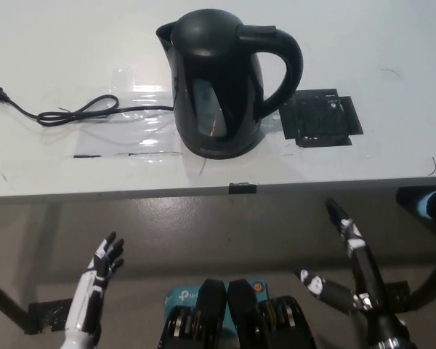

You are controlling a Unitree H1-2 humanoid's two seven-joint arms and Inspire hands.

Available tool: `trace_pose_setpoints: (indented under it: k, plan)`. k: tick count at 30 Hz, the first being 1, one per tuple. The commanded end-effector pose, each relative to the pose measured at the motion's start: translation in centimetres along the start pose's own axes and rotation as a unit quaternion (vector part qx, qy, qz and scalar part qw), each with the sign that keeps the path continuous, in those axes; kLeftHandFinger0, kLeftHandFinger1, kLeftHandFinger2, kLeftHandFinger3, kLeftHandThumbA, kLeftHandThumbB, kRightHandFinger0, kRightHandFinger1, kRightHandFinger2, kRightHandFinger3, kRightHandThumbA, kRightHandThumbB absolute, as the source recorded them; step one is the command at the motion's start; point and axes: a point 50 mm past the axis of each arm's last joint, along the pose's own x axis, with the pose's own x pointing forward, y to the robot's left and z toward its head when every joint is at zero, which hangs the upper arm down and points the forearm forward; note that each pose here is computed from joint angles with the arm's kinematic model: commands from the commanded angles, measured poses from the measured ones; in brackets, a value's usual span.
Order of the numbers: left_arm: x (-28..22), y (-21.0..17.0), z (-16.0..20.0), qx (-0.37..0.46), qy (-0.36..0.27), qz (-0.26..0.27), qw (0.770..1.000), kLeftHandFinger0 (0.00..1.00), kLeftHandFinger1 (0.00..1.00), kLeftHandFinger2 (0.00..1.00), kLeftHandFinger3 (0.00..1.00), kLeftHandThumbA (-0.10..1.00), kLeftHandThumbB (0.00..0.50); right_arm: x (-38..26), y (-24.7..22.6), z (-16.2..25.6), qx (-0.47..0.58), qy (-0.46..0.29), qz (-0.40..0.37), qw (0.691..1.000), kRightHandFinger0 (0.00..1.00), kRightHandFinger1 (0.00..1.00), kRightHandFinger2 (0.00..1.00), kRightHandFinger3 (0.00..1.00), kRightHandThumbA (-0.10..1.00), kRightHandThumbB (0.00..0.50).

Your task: Use the right hand to grab the handle of the kettle from the base and place it on the right side

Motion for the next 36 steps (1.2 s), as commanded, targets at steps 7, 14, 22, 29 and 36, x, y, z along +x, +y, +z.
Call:
trace_pose_setpoints:
  k: [7, 14, 22, 29, 36]
  plan:
    - [-0.6, -0.8, 1.9, -0.027, -0.074, -0.045, 0.996, 1.00, 1.00, 1.00, 1.00, 1.00, 0.500, 2.8, -1.7, 6.3, -0.018, -0.142, -0.082, 0.986, 1.00, 1.00, 1.00, 1.00, 0.92, 0.181]
    - [-0.9, -0.8, 2.2, -0.032, -0.080, -0.049, 0.995, 1.00, 1.00, 1.00, 1.00, 1.00, 0.500, 9.6, -2.6, 10.6, -0.050, -0.146, -0.080, 0.985, 1.00, 1.00, 1.00, 1.00, 0.94, 0.246]
    - [-0.8, -0.9, 2.3, -0.034, -0.081, -0.051, 0.995, 1.00, 1.00, 1.00, 1.00, 1.00, 0.500, 18.2, -2.1, 12.6, -0.064, -0.113, -0.055, 0.990, 1.00, 1.00, 1.00, 1.00, 0.98, 0.248]
    - [-0.6, -0.6, 2.2, -0.032, -0.082, -0.046, 0.995, 1.00, 1.00, 1.00, 1.00, 1.00, 0.500, 24.0, -1.0, 12.7, -0.088, -0.074, -0.050, 0.992, 1.00, 1.00, 1.00, 1.00, 0.94, 0.267]
    - [-0.3, -0.2, 2.2, -0.032, -0.086, -0.046, 0.995, 1.00, 1.00, 1.00, 1.00, 1.00, 0.500, 26.7, 0.0, 12.4, -0.089, -0.048, -0.056, 0.993, 1.00, 1.00, 1.00, 1.00, 0.90, 0.241]
